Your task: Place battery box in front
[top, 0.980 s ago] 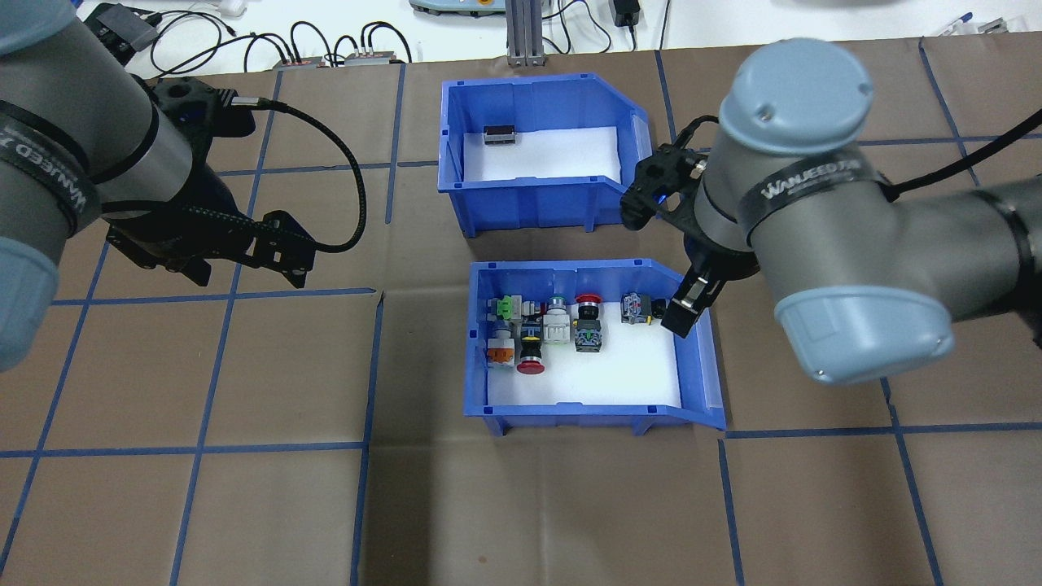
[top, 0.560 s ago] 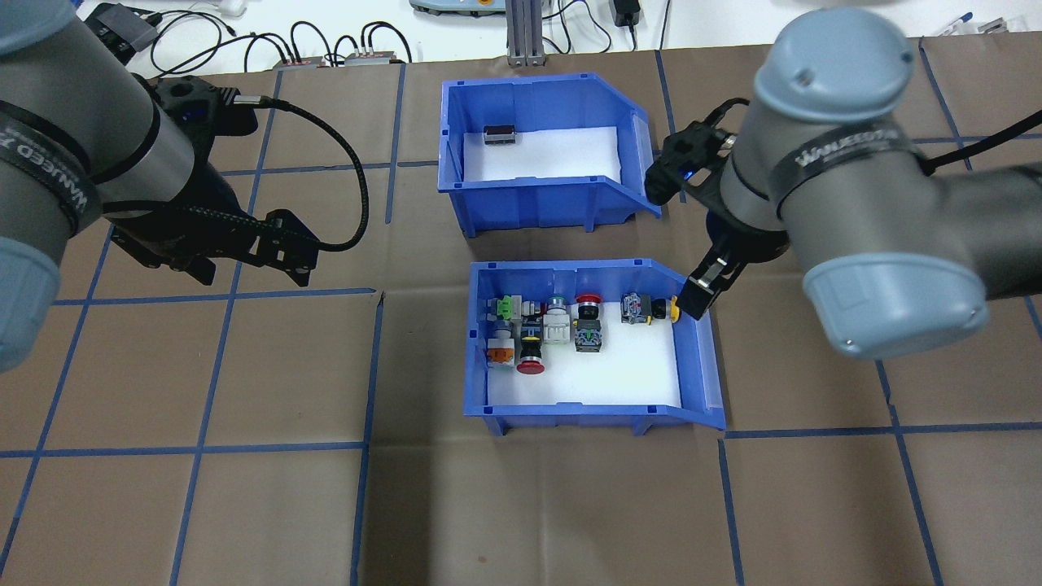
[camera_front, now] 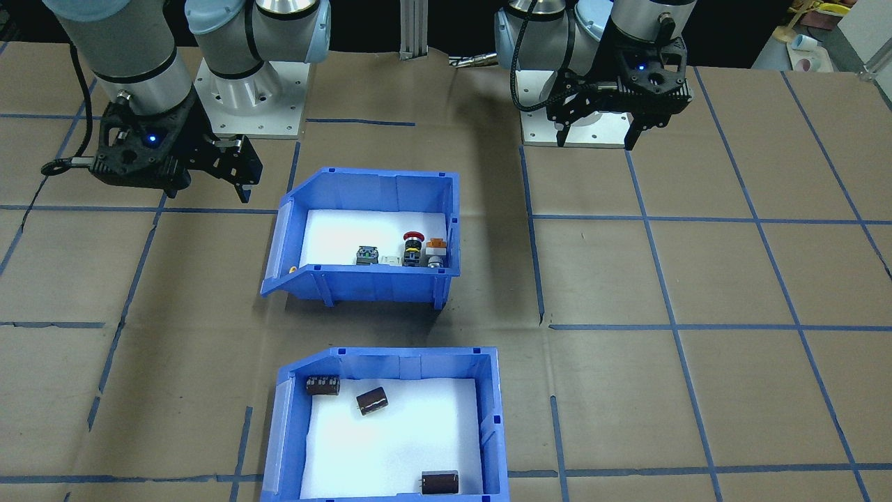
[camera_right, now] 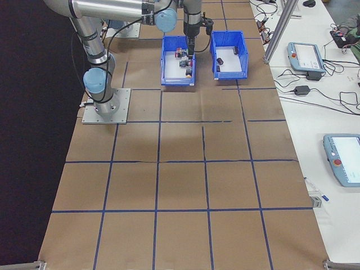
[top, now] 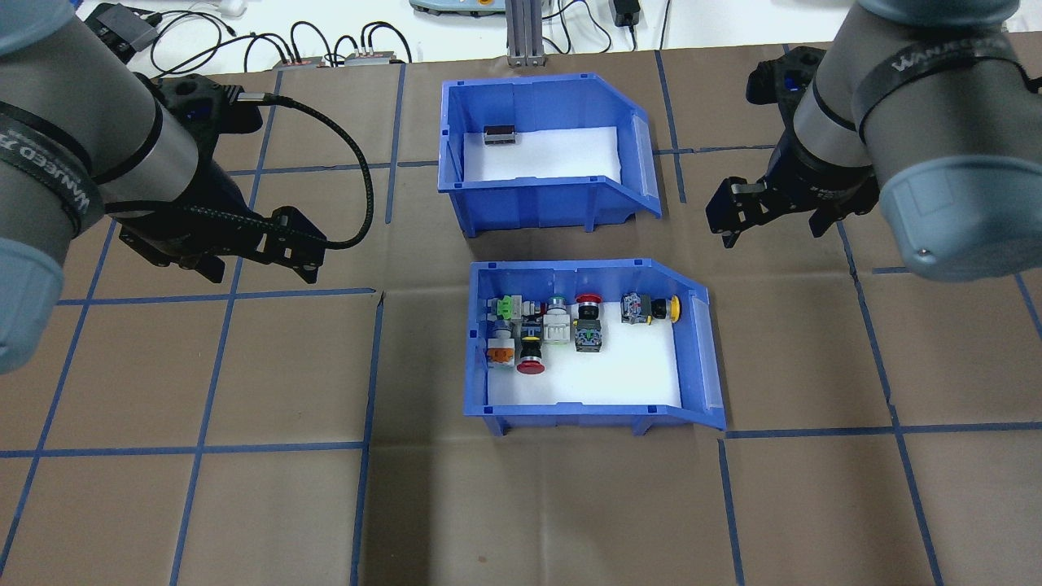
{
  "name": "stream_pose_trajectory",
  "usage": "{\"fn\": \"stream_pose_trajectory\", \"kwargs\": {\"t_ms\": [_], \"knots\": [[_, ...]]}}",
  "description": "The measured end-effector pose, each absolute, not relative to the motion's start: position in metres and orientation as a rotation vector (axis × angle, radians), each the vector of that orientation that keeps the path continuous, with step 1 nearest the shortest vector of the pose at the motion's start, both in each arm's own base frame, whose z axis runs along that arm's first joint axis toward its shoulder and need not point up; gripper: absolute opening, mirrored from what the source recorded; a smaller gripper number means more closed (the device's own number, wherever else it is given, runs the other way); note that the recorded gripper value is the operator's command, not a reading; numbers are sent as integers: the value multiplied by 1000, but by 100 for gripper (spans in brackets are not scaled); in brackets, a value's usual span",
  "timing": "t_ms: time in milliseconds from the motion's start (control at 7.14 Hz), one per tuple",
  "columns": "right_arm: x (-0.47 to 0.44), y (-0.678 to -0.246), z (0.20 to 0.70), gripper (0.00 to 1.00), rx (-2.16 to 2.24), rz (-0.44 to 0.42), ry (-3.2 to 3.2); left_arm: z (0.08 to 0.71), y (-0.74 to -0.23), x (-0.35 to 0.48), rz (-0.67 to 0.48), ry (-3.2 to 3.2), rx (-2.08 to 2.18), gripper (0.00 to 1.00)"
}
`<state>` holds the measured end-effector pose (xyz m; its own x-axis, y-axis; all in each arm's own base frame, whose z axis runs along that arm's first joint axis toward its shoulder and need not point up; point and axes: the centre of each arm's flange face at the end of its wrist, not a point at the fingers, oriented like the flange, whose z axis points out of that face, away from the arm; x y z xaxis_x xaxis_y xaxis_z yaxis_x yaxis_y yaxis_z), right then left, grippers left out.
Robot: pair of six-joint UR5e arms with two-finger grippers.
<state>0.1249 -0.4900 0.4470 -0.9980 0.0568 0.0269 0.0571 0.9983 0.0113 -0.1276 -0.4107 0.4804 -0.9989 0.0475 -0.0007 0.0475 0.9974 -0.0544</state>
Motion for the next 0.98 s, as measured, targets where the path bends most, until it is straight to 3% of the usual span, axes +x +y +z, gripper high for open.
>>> {"fn": "stream_pose_trajectory", "kwargs": {"t_ms": [280,980], "knots": [[127,-507,461,100,-161,-109,-3117,480,-410,-128,84,-3139,-73,99],[127,-508,461,100,-183,-142,-3106,480,-408,-127,81,-3140,-73,99]]}}
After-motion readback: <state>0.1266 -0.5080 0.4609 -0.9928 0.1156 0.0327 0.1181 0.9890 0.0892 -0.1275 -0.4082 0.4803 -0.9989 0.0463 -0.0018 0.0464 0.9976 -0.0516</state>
